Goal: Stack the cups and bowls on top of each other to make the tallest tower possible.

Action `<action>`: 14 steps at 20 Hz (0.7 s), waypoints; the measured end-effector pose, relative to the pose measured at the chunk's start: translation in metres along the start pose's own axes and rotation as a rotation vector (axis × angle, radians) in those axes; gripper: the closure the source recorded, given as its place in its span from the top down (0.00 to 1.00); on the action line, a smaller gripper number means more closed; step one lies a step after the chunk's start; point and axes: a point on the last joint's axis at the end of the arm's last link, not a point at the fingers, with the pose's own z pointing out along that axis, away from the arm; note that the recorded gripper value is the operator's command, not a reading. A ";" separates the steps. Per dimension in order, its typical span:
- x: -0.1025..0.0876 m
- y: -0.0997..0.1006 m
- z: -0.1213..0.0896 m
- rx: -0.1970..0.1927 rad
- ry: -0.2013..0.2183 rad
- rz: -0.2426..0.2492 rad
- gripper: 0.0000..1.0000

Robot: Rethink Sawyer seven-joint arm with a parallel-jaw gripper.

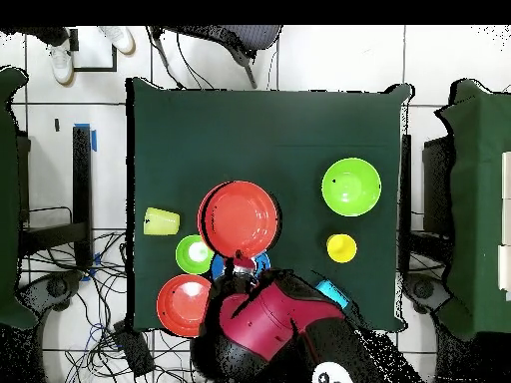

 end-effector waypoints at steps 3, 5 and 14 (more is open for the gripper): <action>0.000 0.009 0.000 -0.027 0.031 -0.014 0.00; -0.003 0.016 -0.002 -0.035 0.040 -0.032 0.00; -0.011 0.042 -0.023 -0.022 0.075 -0.088 0.00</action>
